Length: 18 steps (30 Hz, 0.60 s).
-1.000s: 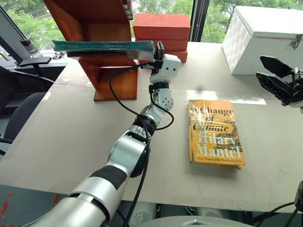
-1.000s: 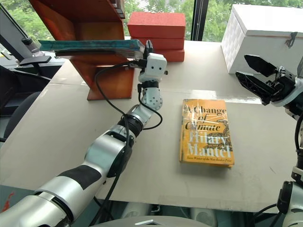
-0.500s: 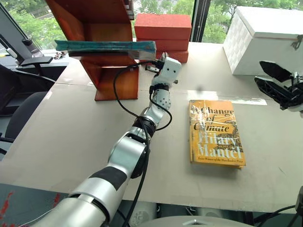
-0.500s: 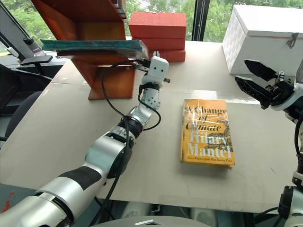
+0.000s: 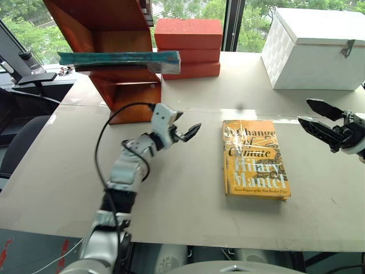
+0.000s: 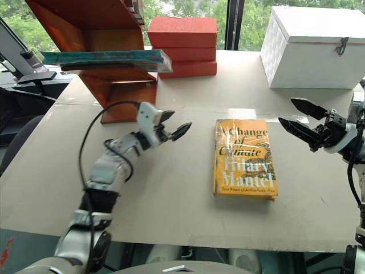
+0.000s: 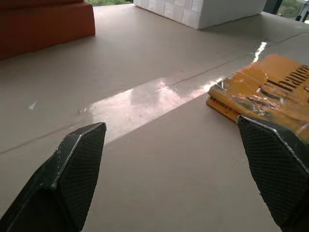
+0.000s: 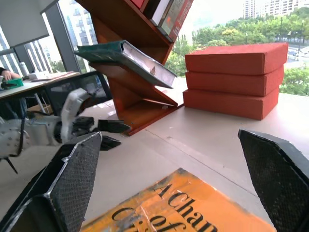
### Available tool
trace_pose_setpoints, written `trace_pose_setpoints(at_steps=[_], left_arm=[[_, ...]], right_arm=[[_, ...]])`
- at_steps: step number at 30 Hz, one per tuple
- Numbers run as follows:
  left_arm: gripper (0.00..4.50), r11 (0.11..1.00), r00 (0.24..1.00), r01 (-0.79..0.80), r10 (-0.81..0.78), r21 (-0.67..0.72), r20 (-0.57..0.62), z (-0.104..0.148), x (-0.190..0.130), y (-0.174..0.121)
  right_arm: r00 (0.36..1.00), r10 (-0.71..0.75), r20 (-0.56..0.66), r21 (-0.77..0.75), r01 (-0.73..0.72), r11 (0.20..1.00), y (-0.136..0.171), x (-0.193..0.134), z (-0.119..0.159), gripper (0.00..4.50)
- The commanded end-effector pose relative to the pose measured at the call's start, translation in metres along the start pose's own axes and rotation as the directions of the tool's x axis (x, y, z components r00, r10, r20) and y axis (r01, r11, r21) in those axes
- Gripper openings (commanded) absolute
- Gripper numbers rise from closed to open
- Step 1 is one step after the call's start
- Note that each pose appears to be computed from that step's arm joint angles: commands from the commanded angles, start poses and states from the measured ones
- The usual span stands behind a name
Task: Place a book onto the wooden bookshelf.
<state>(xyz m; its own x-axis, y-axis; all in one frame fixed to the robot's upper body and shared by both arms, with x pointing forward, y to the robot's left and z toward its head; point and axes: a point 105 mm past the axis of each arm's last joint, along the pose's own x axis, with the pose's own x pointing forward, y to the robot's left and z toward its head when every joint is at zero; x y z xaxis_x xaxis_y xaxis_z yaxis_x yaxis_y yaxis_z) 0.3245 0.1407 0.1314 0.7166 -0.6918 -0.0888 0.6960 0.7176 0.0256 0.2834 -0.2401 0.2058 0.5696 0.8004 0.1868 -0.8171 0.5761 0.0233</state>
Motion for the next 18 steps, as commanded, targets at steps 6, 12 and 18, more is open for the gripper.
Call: trace_pose_setpoints(at_steps=[6,12,18], left_arm=[[4.48,0.997,0.997,-0.069,0.068,-0.027,-0.047,-0.007,-0.083,-0.027],[4.48,0.983,0.978,-0.184,0.186,0.029,-0.096,-0.025,-0.103,-0.024],[4.48,0.977,0.972,-0.2,0.207,0.074,-0.112,-0.031,-0.094,-0.016]], right_arm=[[0.962,-0.156,-0.223,-0.092,0.138,0.986,-0.021,-0.059,-0.055,4.5],[0.928,-0.176,-0.329,-0.108,0.148,0.983,-0.021,-0.087,-0.085,4.5],[0.916,-0.181,-0.357,-0.129,0.144,0.981,-0.022,-0.095,-0.094,4.5]])
